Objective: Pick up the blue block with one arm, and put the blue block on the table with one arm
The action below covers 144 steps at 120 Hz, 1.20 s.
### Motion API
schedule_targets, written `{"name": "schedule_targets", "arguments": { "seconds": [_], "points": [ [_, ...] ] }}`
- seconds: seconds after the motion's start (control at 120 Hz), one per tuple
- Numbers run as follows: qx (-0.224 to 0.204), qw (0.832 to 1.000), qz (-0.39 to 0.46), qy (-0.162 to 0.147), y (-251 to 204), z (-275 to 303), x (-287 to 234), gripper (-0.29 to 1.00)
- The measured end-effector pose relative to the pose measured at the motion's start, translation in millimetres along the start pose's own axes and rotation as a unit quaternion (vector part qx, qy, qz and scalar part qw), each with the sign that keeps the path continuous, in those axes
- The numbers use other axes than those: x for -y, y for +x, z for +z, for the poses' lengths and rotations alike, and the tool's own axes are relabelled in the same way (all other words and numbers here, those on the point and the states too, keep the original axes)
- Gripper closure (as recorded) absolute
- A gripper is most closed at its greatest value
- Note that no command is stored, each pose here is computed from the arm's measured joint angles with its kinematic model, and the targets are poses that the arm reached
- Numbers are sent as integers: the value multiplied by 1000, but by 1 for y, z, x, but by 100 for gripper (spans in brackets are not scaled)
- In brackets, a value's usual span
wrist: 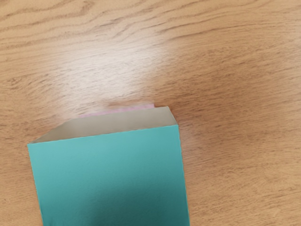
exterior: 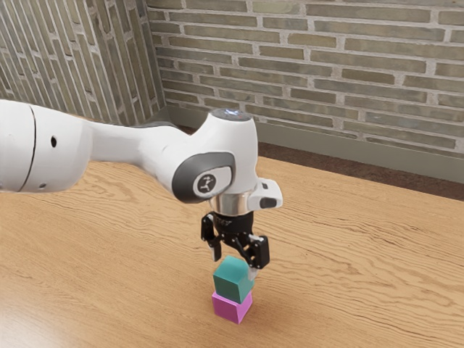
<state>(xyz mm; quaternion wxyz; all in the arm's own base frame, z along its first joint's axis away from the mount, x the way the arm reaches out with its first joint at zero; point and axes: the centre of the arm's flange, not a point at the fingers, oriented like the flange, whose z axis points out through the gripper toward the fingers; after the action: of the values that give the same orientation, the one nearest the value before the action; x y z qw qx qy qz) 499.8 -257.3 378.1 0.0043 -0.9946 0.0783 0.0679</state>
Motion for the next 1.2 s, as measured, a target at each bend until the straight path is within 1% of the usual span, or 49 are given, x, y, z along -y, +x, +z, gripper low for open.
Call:
{"name": "schedule_targets", "arguments": {
  "seconds": [0.133,0.283,0.667,0.725,0.833,0.858,0.925,1.008,1.125,1.2],
  "points": [
    [4,1000,-9,-3,6,11,3,0],
    [6,1000,-24,-5,14,16,19,0],
    [37,999,-37,-4,20,55,22,0],
    [40,998,-40,-7,21,59,21,4],
    [41,998,-42,-11,22,62,20,23],
    [40,998,-43,-11,22,62,20,25],
    [34,998,-41,-13,25,56,19,28],
    [15,999,-45,-17,34,38,23,33],
    [-7,998,-65,-17,48,16,48,34],
    [-13,996,-82,-18,55,10,70,35]
  ]
}}
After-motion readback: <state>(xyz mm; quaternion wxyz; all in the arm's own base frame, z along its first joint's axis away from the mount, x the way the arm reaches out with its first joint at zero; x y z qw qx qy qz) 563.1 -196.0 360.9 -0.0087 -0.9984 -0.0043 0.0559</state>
